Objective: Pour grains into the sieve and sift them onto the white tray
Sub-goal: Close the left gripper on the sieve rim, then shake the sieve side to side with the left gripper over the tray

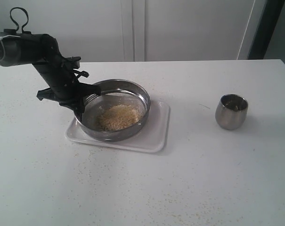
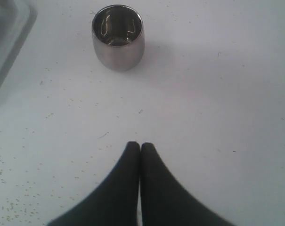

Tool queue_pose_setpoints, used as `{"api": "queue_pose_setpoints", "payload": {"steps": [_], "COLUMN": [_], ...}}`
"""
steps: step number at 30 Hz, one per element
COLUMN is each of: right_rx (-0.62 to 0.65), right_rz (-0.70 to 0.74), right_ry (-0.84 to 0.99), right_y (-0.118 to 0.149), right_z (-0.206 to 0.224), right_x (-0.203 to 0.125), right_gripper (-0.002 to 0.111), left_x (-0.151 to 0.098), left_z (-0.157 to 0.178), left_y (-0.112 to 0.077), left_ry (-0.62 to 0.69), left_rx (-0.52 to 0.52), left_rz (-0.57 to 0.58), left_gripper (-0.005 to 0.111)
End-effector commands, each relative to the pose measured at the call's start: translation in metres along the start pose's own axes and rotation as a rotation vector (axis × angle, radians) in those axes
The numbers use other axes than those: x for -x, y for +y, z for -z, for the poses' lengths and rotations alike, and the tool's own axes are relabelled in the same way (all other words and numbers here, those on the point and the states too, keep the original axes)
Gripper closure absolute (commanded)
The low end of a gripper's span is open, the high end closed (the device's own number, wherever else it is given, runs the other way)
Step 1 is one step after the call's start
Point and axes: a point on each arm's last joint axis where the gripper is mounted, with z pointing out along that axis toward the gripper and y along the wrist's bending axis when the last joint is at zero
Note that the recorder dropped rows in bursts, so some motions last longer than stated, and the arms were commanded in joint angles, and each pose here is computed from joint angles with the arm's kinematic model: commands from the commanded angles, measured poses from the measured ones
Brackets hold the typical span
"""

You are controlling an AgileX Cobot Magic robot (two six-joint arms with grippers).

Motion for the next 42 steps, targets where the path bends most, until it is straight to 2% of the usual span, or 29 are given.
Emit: {"api": "queue_pose_setpoints", "payload": {"steps": [1,17,24,28,35,42], "right_rx": [-0.001,-0.001,-0.001,-0.001,-0.001,-0.001], "right_rz": [-0.007,-0.007,-0.007,-0.007,-0.007,-0.007], "right_ry": [-0.004,-0.004,-0.004,-0.004,-0.004,-0.004], "right_y": [0.0,0.0,0.0,0.0,0.0,0.0], "right_z": [0.0,0.0,0.0,0.0,0.0,0.0], "right_x": [-0.001,-0.001,-0.001,-0.001,-0.001,-0.001], "right_gripper": [0.108,0.108,0.108,0.108,0.108,0.108], "left_x": [-0.003,0.009,0.008,0.009,0.014,0.009], "left_z": [0.004,0.035,0.035,0.035,0.036,0.035], "left_y": [-0.001,-0.007,-0.007,-0.007,-0.008,-0.007], "left_ry": [0.024,-0.039,-0.03,-0.04,-0.095,-0.043], "left_rx": [0.002,-0.013,-0.012,-0.012,-0.017,-0.012], "left_rz": [-0.003,-0.016,-0.019,-0.06,-0.067,-0.071], "left_gripper": [0.107,0.107,0.107,0.107,0.107,0.107]}}
